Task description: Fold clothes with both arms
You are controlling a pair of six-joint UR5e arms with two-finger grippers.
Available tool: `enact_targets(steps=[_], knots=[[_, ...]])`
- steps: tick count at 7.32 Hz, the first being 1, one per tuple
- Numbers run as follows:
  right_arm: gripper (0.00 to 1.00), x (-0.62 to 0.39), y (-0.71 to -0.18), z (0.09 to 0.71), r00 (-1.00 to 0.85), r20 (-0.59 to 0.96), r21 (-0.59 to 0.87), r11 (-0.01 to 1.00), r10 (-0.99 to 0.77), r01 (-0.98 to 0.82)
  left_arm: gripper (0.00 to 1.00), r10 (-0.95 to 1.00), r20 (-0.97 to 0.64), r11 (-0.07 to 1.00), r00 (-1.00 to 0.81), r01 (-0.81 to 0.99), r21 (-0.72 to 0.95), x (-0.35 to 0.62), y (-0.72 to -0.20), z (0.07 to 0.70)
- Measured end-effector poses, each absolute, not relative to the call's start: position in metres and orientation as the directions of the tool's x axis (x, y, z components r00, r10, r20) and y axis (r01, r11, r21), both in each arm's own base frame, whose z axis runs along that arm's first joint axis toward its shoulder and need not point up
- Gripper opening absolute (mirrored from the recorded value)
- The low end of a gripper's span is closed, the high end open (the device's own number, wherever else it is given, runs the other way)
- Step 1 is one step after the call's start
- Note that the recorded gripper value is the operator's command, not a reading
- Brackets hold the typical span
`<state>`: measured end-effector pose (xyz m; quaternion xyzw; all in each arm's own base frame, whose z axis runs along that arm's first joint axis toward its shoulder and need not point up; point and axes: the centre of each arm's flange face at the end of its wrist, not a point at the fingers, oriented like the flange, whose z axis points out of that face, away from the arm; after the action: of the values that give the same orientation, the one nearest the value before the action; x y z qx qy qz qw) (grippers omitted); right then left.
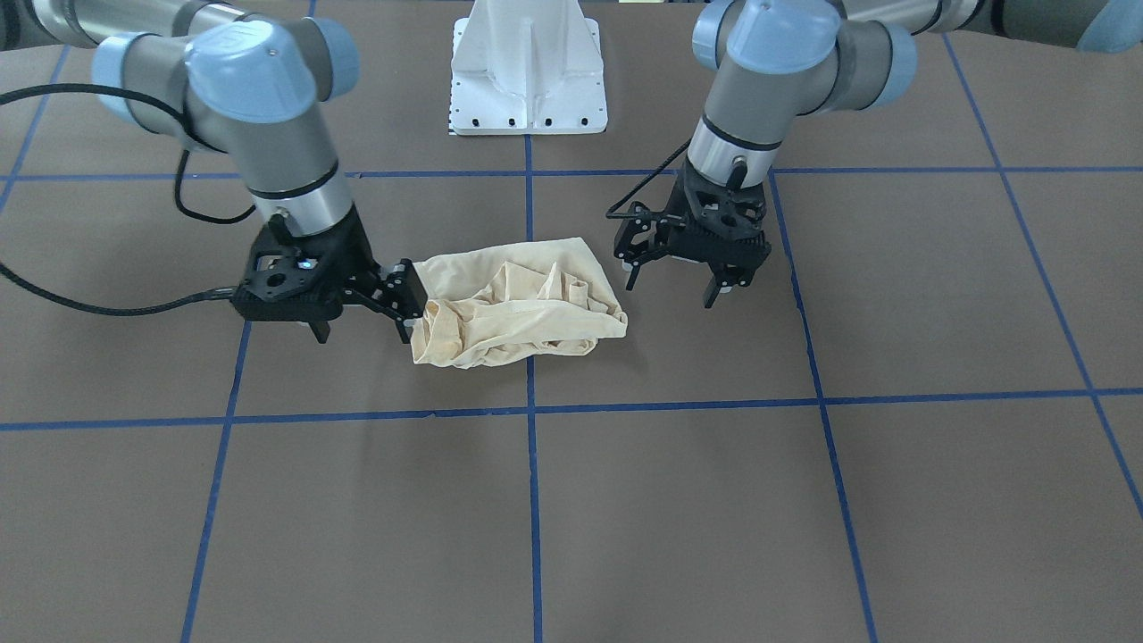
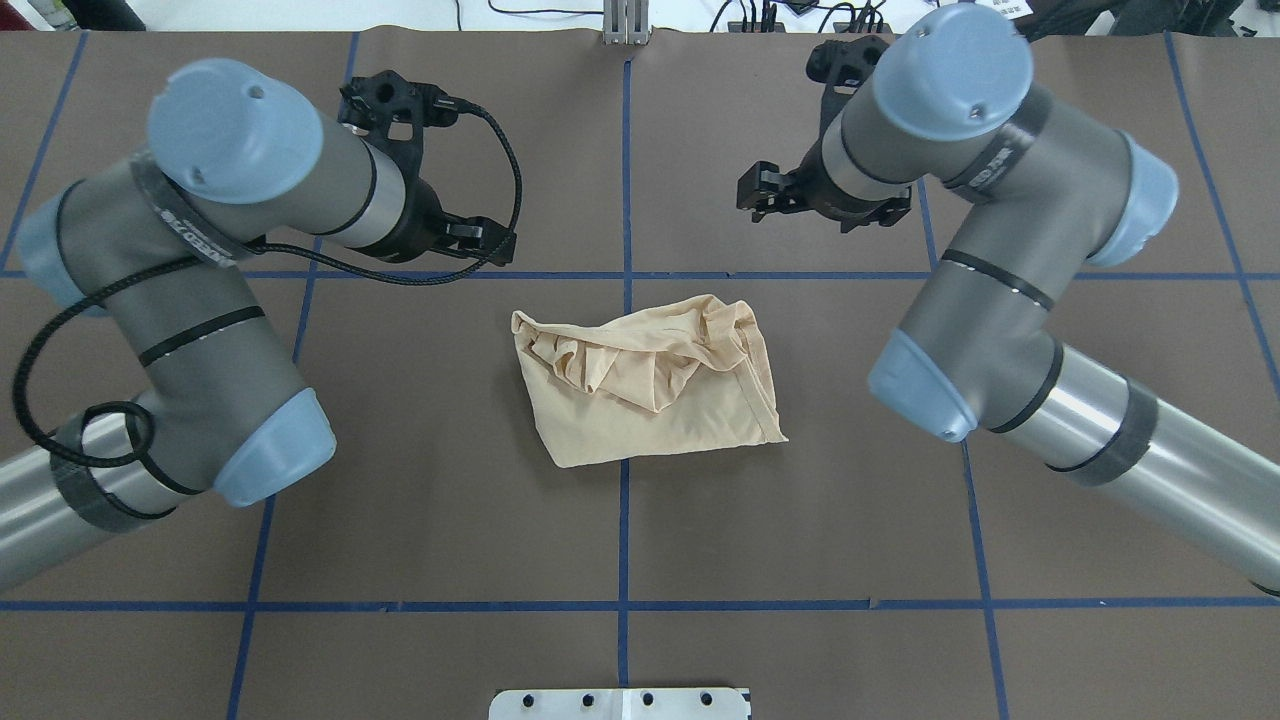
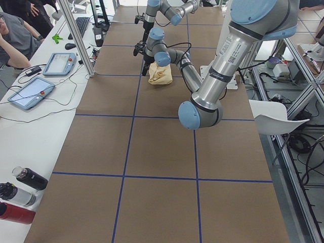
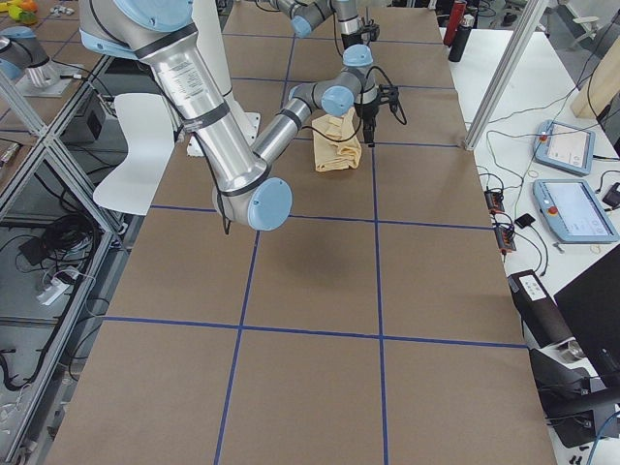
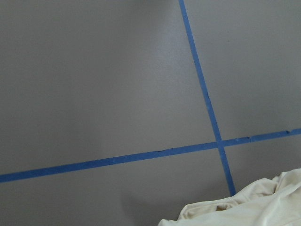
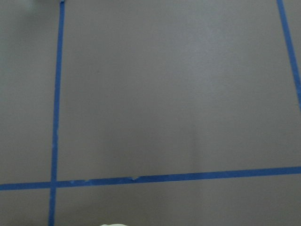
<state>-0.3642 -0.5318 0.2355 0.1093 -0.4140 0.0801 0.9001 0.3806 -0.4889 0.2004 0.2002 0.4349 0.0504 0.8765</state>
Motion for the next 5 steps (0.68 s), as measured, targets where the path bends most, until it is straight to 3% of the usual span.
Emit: enact_targets(steps=[2, 5], knots=[[1.0, -0.256, -0.53, 0.278, 0.675, 0.736, 0.175, 0.978, -0.054, -0.113, 1.0, 0.374, -0.633, 0.87, 0.678, -0.019, 0.493, 0.293, -0.489, 0.234], [1.0, -0.09, -0.52, 0.404, 0.731, 0.654, 0.238, 0.97, -0.197, 0.048, 1.0, 0.484, -0.439, 0.802, 0.757, -0.184, 0.568, 0.129, -0.525, 0.335]])
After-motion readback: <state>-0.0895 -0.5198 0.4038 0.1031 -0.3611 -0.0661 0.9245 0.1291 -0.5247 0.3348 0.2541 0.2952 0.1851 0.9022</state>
